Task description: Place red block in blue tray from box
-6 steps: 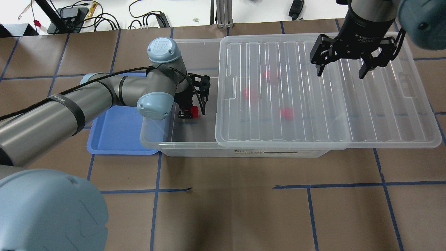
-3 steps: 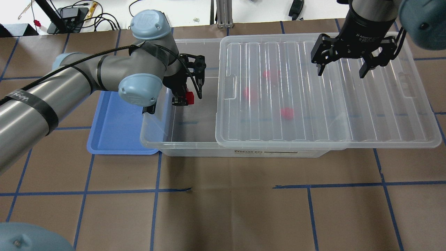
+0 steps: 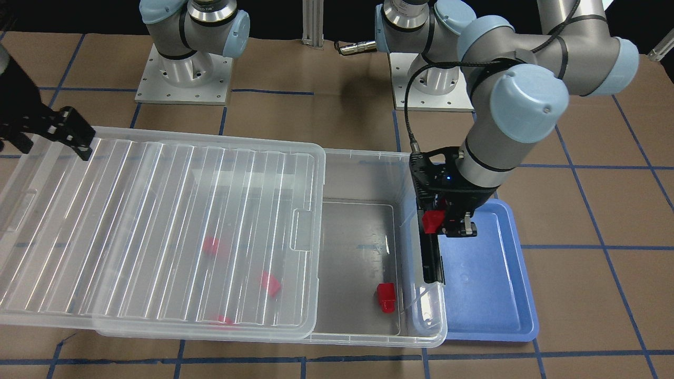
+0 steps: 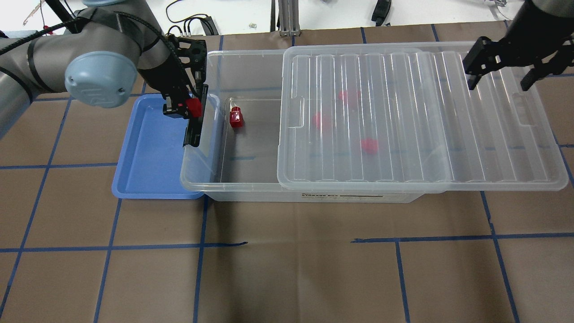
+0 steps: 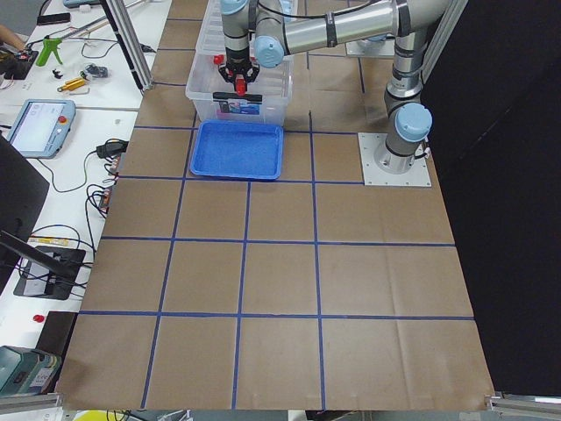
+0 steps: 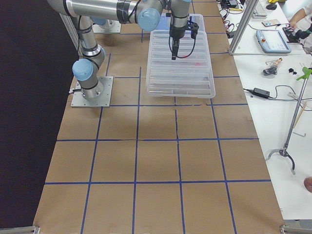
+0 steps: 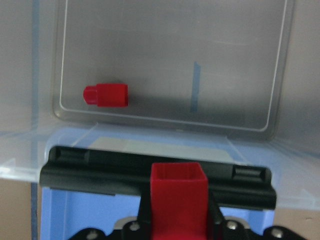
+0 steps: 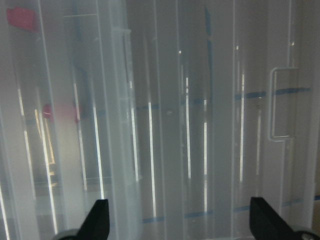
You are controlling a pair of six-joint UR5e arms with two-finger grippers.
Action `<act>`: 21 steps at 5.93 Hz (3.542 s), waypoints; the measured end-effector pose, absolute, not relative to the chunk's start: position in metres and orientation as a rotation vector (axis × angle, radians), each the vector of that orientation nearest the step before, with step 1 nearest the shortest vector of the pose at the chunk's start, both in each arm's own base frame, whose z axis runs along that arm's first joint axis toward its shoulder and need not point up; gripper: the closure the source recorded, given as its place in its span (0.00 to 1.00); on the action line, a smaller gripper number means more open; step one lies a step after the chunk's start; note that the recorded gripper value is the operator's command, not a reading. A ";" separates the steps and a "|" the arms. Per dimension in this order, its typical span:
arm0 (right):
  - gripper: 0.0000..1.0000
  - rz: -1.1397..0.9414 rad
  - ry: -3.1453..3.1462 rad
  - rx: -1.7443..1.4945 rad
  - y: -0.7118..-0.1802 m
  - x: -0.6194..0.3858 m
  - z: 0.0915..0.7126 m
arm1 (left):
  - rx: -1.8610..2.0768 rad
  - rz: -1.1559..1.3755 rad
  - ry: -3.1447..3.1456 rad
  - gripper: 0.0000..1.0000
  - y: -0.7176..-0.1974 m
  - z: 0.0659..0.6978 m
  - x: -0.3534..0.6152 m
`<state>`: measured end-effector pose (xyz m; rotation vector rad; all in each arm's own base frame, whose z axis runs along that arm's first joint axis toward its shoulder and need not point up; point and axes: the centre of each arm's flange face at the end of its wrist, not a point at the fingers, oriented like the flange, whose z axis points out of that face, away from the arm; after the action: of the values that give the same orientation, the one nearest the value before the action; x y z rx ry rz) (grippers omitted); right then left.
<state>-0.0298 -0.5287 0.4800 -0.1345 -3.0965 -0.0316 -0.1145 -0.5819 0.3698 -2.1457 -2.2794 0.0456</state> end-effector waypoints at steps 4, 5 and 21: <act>0.00 -0.071 -3.057 -0.052 -0.538 -0.236 0.411 | -2.269 0.012 -2.108 0.87 -0.572 0.297 -0.001; 0.00 -0.099 -3.068 -0.053 -0.542 -0.260 0.386 | -2.284 0.015 -2.088 0.86 -0.573 0.265 0.004; 0.00 -0.134 -3.189 0.073 -0.546 -0.064 0.355 | -1.867 -0.087 -2.468 0.03 -0.517 0.478 -0.128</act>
<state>-0.0639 -0.5464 0.3552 0.0732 -3.1893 -0.1336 -0.1282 -0.5169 0.4783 -1.8673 -2.4679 -0.0874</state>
